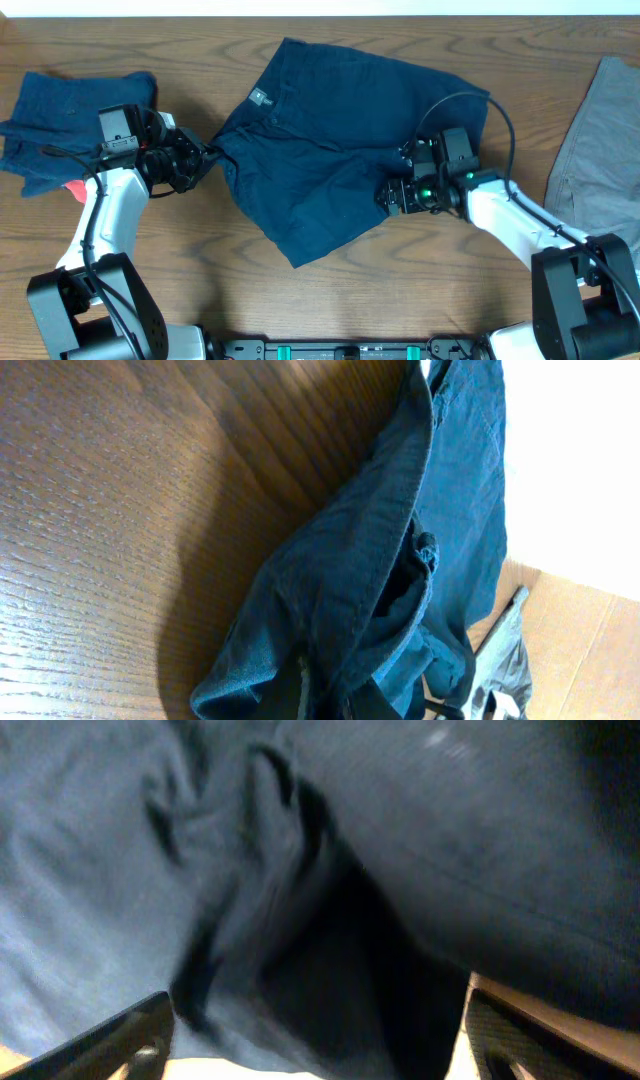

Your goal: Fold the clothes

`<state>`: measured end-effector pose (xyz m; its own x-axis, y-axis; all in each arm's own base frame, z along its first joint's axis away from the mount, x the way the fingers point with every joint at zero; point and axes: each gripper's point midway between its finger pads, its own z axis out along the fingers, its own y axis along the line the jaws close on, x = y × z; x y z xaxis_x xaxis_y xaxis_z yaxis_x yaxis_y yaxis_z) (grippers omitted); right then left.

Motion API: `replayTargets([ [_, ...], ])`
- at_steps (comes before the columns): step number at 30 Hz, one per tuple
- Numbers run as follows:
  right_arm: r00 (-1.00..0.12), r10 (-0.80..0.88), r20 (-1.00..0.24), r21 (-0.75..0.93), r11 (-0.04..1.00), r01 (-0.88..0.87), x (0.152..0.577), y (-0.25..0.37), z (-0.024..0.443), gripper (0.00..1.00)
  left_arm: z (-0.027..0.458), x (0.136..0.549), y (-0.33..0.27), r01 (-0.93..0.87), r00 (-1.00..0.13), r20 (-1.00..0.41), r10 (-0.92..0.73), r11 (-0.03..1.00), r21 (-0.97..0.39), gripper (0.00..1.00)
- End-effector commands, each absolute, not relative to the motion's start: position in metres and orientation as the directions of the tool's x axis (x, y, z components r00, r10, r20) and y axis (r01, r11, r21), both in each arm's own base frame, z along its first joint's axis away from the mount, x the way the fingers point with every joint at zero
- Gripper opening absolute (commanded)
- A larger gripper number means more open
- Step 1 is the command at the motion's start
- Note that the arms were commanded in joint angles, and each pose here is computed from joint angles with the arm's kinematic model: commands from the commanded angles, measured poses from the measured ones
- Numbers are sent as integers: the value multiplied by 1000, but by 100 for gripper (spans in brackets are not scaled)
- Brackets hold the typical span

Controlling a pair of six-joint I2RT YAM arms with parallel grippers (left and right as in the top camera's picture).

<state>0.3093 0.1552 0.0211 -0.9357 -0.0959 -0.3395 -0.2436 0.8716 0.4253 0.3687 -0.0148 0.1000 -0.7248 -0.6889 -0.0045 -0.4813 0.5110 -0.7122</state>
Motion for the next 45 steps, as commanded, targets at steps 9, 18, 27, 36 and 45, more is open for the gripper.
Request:
replayTargets([
  [9,-988,-76,-137,706,692,-151,279,192,80,1,94,355,-16,-482,-753,2,-658,549,-683,6],
  [18,-969,-5,-248,695,696,-182,324,164,240,16,82,338,-11,-535,-752,32,-658,582,-612,7],
  [27,-961,-28,-276,487,858,-165,338,133,209,43,80,336,-10,-536,-755,27,-655,594,-600,6],
  [36,-981,-153,118,352,930,-103,240,119,153,51,80,336,-9,-536,-755,26,-655,594,-600,6],
  [45,-978,-159,139,321,941,-107,225,118,72,66,80,336,-9,-536,-755,26,-655,594,-600,6],
])
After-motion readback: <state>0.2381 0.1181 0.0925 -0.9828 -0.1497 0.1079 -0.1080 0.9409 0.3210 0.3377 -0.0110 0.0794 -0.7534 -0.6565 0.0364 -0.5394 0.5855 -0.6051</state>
